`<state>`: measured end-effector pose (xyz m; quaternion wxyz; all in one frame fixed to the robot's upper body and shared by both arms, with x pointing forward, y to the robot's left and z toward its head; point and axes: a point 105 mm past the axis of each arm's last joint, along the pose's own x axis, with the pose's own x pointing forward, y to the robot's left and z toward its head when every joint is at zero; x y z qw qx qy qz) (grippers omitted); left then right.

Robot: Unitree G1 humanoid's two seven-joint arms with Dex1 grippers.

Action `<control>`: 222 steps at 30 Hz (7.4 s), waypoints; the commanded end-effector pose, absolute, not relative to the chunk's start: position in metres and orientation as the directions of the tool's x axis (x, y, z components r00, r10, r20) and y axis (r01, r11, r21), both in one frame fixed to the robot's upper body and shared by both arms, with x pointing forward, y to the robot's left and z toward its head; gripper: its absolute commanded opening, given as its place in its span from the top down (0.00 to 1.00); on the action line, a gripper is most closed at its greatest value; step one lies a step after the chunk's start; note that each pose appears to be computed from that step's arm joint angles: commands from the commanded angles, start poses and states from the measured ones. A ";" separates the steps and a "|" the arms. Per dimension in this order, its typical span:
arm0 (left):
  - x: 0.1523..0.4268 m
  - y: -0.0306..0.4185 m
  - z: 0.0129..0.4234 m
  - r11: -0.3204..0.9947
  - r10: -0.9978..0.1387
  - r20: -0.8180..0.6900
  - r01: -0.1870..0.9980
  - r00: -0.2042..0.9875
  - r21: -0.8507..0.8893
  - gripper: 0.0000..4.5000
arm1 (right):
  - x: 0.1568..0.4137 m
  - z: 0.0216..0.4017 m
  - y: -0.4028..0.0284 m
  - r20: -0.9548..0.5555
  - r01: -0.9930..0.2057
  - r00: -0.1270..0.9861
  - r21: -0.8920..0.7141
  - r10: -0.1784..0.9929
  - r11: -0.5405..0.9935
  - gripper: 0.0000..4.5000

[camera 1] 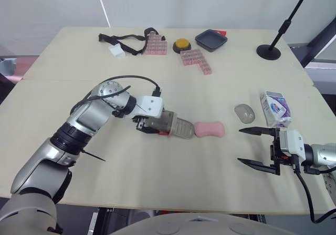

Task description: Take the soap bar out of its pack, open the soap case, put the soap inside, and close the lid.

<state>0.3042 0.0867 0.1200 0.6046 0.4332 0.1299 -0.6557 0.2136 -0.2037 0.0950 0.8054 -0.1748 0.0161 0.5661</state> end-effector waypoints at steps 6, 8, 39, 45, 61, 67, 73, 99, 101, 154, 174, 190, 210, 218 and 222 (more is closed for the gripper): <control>0.309 0.124 0.119 -0.209 -0.673 -0.724 0.899 0.154 0.386 0.23 | 0.215 0.098 -0.207 -0.225 -0.911 0.364 -0.286 0.904 0.296 0.02; 0.308 0.123 0.118 -0.204 -0.696 -0.702 0.896 0.150 0.394 0.23 | 0.215 0.097 -0.208 -0.229 -0.913 0.360 -0.285 0.904 0.292 0.02; 0.275 0.112 0.196 0.202 -0.962 -0.104 0.916 0.252 0.348 0.00 | 0.235 0.129 -0.192 -0.353 -0.927 0.338 -0.285 0.872 0.244 0.00; 0.264 0.145 0.154 0.363 -0.909 -0.107 0.890 0.404 0.277 0.00 | 0.256 0.151 -0.155 -0.378 -0.913 0.355 -0.336 0.855 0.231 0.00; 0.242 0.171 0.130 0.354 -0.906 -0.136 0.894 0.400 0.274 0.00 | 0.275 0.112 -0.111 -0.622 -0.946 0.317 -0.267 0.716 0.186 0.00; 0.243 0.162 0.130 0.236 -0.937 -0.184 0.926 0.297 0.293 0.00 | 0.281 0.106 -0.115 -0.660 -0.939 0.342 -0.250 0.668 0.234 0.00; 0.241 0.149 0.131 0.185 -0.954 -0.180 0.942 0.241 0.279 0.00 | 0.281 0.105 -0.108 -0.648 -0.945 0.326 -0.211 0.688 0.249 0.00; 0.251 0.151 0.134 0.223 -0.944 -0.174 0.931 0.281 0.291 0.00 | 0.285 0.099 -0.110 -0.665 -0.952 0.307 -0.200 0.681 0.234 0.63; 0.252 0.152 0.133 0.225 -0.943 -0.176 0.930 0.283 0.289 0.00 | 0.286 0.101 -0.110 -0.663 -0.953 0.303 -0.210 0.685 0.219 0.63; 0.266 0.164 0.131 0.261 -0.925 -0.191 0.916 0.328 0.306 0.00 | 0.283 0.119 -0.002 -0.693 -0.970 0.232 -0.220 0.682 0.107 0.26; 0.273 0.163 0.132 0.219 -0.923 -0.234 0.917 0.306 0.333 0.00 | 0.269 0.148 -0.129 -0.159 -0.874 0.476 -0.190 0.865 0.447 0.01; 0.291 0.157 0.123 0.053 -0.904 -0.379 0.934 0.195 0.354 0.00 | 0.206 0.075 -0.175 -0.153 -0.905 0.411 -0.188 0.899 0.381 0.01; 0.309 0.149 0.097 -0.095 -0.818 -0.571 0.961 0.073 0.259 0.00 | 0.209 0.076 -0.181 -0.184 -0.901 0.418 -0.209 0.890 0.380 0.01; 0.310 0.144 0.089 -0.119 -0.811 -0.578 0.941 0.091 0.316 0.00 | 0.209 0.074 -0.180 -0.197 -0.905 0.410 -0.207 0.891 0.371 0.01; 0.311 0.140 0.086 -0.114 -0.820 -0.563 0.935 0.102 0.335 0.00 | 0.210 0.075 -0.180 -0.203 -0.906 0.409 -0.210 0.890 0.368 0.01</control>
